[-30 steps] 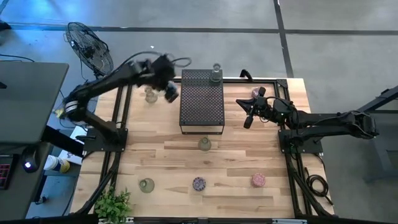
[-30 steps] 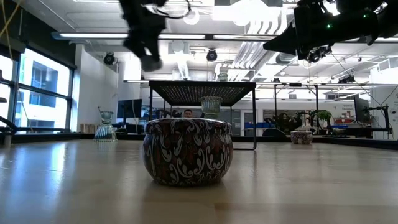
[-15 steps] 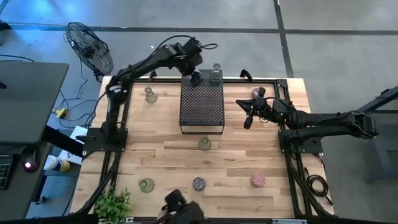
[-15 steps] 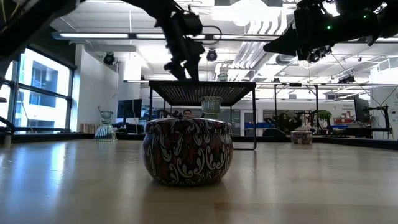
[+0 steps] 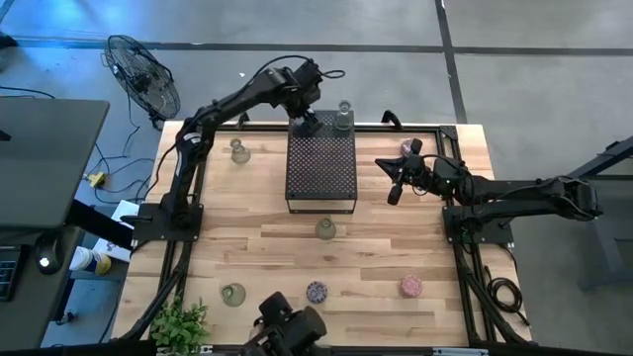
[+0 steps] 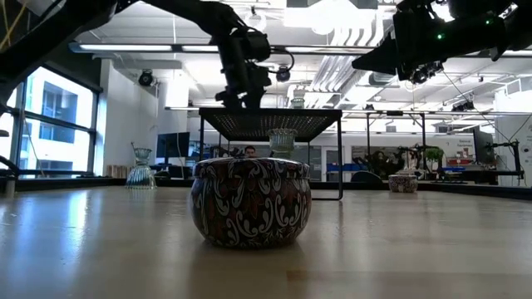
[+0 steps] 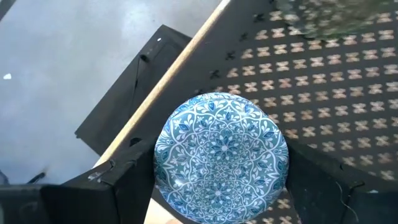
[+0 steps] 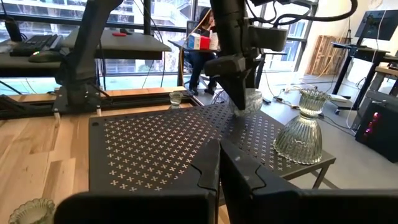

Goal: Pick & Place candle stick holders
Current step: Put the blue scented candle on the of the shelf

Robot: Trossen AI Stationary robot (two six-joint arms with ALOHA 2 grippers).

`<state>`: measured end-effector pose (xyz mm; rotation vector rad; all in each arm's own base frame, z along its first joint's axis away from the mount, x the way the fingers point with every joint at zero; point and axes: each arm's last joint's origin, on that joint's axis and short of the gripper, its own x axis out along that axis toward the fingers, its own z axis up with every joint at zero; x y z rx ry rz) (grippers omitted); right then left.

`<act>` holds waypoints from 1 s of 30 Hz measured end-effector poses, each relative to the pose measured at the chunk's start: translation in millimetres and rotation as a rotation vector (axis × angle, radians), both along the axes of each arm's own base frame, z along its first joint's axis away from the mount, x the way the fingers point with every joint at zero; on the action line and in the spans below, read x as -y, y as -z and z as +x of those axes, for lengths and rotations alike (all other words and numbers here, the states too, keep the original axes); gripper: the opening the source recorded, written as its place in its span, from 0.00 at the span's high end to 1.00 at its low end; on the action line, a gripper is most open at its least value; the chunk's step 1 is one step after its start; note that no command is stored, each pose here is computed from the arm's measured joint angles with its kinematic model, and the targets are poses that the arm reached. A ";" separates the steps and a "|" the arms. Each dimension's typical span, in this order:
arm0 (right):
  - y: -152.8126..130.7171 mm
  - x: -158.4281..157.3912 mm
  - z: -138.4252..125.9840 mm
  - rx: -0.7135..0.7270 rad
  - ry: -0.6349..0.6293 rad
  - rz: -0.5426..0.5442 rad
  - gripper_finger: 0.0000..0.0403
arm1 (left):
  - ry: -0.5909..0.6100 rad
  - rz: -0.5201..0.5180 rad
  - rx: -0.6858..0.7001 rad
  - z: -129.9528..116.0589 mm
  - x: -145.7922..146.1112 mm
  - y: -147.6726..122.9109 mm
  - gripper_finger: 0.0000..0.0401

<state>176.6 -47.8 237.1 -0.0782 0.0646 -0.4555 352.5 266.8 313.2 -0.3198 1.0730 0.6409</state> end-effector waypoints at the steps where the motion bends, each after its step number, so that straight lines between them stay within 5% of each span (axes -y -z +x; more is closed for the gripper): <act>1: 0.0 0.0 0.0 0.000 0.000 0.000 1.00 | -0.003 0.001 -0.002 -0.2 -1.1 0.8 0.27; 30: 0.2 0.0 0.0 -0.002 0.000 0.001 1.00 | -0.009 0.032 -0.025 -1.3 -3.1 1.0 0.27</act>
